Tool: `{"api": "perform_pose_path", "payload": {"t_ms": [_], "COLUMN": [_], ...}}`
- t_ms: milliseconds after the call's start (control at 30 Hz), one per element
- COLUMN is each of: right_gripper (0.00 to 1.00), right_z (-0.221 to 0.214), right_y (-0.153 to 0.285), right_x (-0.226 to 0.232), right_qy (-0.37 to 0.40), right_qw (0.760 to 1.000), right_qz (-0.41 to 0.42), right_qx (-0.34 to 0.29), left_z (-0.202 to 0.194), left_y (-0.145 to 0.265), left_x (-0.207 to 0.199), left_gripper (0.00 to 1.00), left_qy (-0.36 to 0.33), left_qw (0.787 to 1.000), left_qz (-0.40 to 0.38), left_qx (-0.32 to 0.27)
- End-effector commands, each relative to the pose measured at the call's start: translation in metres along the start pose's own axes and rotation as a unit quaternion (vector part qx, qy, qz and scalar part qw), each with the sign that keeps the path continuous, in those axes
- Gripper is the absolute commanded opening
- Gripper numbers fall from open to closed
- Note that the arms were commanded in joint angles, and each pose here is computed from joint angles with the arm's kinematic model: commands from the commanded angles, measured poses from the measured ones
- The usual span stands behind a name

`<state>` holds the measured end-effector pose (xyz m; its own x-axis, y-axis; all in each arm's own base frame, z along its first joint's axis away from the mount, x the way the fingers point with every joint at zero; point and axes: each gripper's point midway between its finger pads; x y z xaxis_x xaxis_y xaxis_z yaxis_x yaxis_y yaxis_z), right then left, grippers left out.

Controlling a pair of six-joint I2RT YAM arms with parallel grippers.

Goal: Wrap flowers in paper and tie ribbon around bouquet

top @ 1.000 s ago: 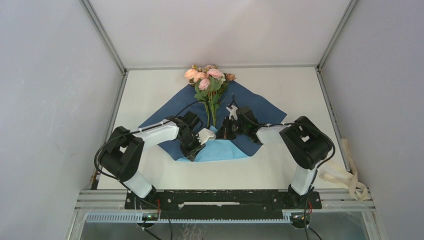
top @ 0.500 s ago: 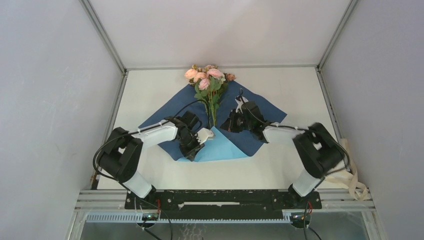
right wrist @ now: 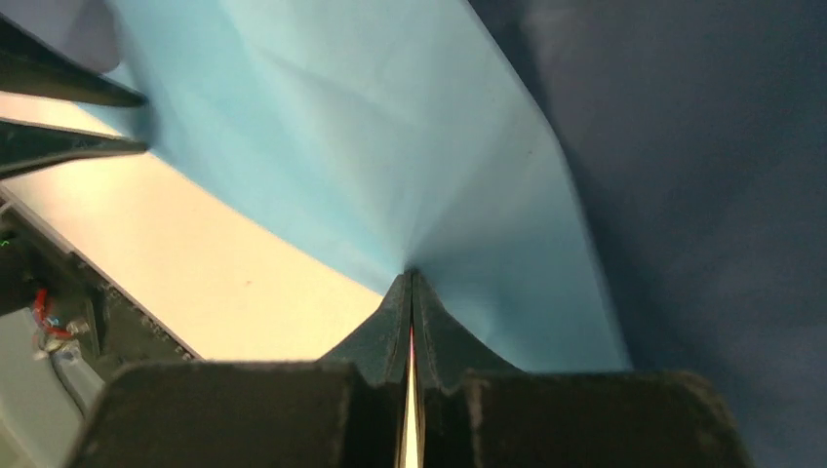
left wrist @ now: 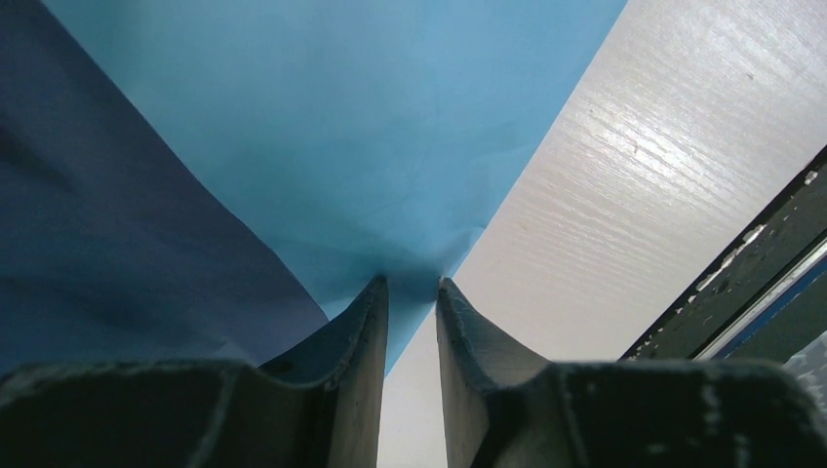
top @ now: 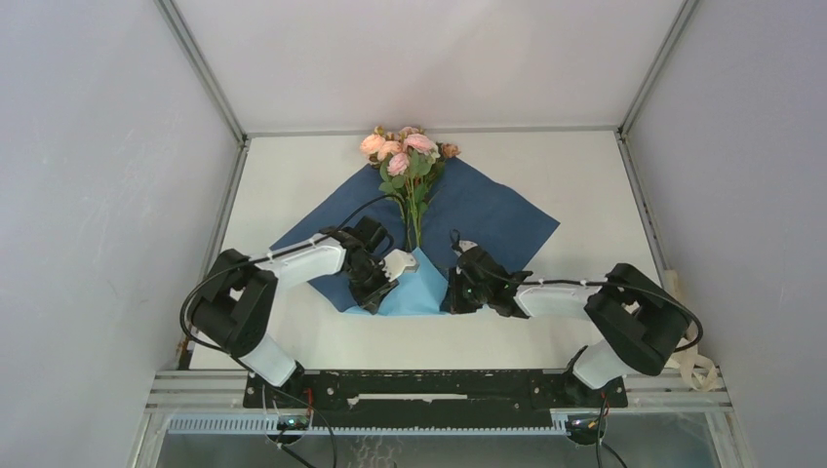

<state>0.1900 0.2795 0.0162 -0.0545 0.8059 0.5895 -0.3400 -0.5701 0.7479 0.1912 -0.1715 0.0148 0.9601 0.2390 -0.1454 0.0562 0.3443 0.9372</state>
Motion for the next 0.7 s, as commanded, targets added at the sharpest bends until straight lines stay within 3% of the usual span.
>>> {"api": "perform_pose_path", "payload": {"t_ms": [0, 233, 467, 667], "right_gripper": [0.06, 0.06, 0.07, 0.08], "right_z": [0.002, -0.006, -0.003, -0.002], "right_y": [-0.003, 0.002, 0.008, 0.014], "right_x": [-0.016, -0.017, -0.006, -0.007], "right_qy": [-0.031, -0.06, -0.102, -0.137], "right_qw": [0.999, 0.998, 0.994, 0.989], "right_qz": [-0.036, -0.035, -0.016, -0.025], "right_qx": [-0.013, -0.012, -0.032, -0.042], "left_z": [0.015, 0.081, 0.143, 0.137], "left_y": [0.024, 0.058, 0.04, -0.01], "left_x": [0.002, -0.006, -0.011, 0.019], "left_gripper": [0.31, 0.32, 0.35, 0.35], "left_qy": [-0.028, -0.055, -0.016, 0.059], "left_qw": [0.999, 0.993, 0.983, 0.99], "left_qz": [0.021, -0.001, -0.039, -0.021], "left_qx": [-0.035, -0.105, -0.176, -0.125]}}
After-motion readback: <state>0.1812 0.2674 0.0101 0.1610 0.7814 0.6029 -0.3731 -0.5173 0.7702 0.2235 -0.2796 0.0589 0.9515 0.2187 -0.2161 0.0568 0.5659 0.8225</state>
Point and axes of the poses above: each gripper's point midway between its finger pads, its own y axis back along the fingers, its own x axis along the line the jaws close on, z = x × y, and after that the axes turned 14 degrees about -y, right-handed
